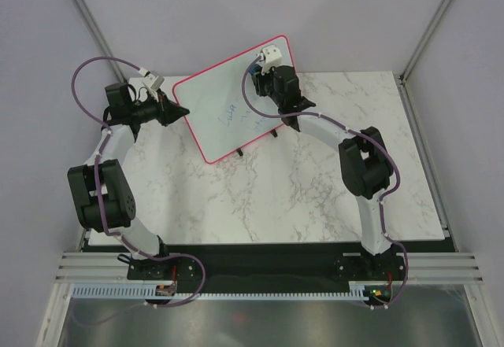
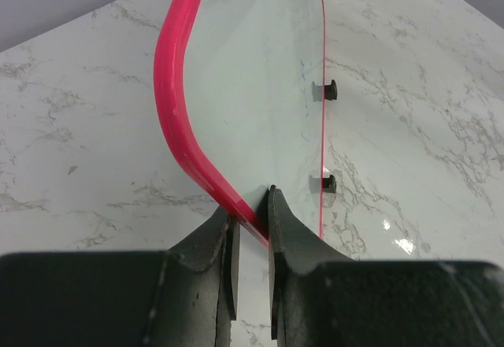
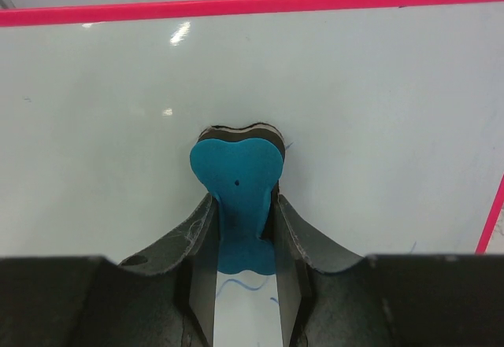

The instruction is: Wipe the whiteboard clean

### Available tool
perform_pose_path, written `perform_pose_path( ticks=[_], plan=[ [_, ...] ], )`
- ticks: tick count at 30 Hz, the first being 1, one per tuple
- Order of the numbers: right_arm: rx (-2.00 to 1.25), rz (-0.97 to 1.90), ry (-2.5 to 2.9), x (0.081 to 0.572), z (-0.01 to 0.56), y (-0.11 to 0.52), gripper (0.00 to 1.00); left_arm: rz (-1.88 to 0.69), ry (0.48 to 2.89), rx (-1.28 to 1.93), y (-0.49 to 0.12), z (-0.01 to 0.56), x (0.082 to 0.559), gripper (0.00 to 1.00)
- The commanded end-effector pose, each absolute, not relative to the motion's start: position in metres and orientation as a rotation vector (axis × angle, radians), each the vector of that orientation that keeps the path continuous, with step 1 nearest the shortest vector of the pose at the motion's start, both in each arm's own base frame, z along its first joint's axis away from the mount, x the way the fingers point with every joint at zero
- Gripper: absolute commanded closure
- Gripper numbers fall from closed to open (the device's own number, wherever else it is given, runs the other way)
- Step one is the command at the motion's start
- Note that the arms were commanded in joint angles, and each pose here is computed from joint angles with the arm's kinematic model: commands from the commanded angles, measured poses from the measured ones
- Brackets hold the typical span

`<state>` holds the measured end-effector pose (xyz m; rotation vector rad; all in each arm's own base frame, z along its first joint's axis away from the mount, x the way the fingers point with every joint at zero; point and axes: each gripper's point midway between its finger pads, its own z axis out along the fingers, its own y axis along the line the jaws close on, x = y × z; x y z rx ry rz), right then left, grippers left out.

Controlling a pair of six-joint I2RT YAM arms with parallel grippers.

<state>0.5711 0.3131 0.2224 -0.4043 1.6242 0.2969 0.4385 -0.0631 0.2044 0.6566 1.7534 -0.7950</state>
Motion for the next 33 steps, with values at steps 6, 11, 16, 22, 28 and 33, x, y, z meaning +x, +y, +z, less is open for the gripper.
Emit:
perform_pose_path(
  ticks=[6, 11, 16, 22, 28, 33],
  plan=[
    [-0.199, 0.278, 1.661, 0.609, 0.248, 0.261, 1.0, -0.567, 1.638, 0.817, -0.053, 0.217, 0.457, 0.98],
    [-0.242, 0.351, 1.67, 0.605, 0.242, 0.281, 1.0, -0.569, 1.635, 0.818, -0.053, 0.218, 0.457, 0.98],
    [-0.41, 0.416, 1.637, 0.573, 0.241, 0.34, 1.0, -0.584, 1.652, 0.813, -0.054, 0.215, 0.455, 0.98],
    [-0.597, 0.494, 1.617, 0.501, 0.216, 0.411, 1.0, -0.582, 1.666, 0.806, -0.053, 0.212, 0.457, 0.98],
    [-0.705, 0.507, 1.68, 0.457, 0.167, 0.431, 1.0, -0.58, 1.661, 0.81, -0.053, 0.215, 0.456, 0.98],
    [-0.618, 0.375, 1.725, 0.469, 0.158, 0.386, 1.0, -0.575, 1.661, 0.819, -0.053, 0.214, 0.455, 0.98]
  ],
)
